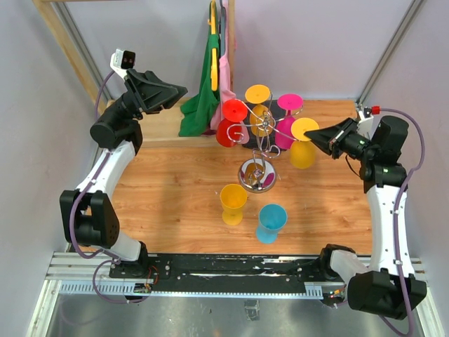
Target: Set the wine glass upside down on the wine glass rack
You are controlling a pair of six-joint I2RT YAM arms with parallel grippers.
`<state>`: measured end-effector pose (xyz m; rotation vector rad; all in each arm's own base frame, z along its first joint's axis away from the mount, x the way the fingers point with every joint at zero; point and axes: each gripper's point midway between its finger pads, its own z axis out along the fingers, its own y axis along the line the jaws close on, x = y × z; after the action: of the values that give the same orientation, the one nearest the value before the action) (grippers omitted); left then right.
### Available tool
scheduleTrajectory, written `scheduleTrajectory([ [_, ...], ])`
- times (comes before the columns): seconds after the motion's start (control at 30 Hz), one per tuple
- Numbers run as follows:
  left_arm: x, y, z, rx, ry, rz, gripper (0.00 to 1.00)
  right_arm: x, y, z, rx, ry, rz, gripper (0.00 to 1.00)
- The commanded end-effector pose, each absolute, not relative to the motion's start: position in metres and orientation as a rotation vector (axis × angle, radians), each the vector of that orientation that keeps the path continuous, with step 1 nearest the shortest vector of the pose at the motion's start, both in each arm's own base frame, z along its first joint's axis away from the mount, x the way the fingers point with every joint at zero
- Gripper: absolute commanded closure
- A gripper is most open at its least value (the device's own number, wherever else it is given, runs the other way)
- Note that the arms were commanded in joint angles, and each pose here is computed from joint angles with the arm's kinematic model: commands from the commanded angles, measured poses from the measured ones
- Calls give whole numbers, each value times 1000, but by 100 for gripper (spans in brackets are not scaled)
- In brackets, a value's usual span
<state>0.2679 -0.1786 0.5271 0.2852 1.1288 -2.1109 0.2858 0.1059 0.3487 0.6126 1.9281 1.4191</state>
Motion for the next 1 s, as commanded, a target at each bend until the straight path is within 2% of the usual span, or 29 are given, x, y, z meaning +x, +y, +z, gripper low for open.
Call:
scheduleTrajectory([
  [0.0, 247, -175, 532, 370, 1098, -2147, 53, 295, 99, 359, 546, 1889, 1382, 99],
  [0.23, 246, -175, 532, 367, 1097, -2147, 53, 304, 97, 364, 512, 1883, 1372, 99],
  [0.7, 243, -175, 533, 373, 1098, -2139, 53, 314, 93, 371, 436, 1881, 1308, 73],
  [0.97, 242, -175, 533, 375, 1099, -2138, 52, 323, 88, 365, 429, 1893, 1259, 63],
])
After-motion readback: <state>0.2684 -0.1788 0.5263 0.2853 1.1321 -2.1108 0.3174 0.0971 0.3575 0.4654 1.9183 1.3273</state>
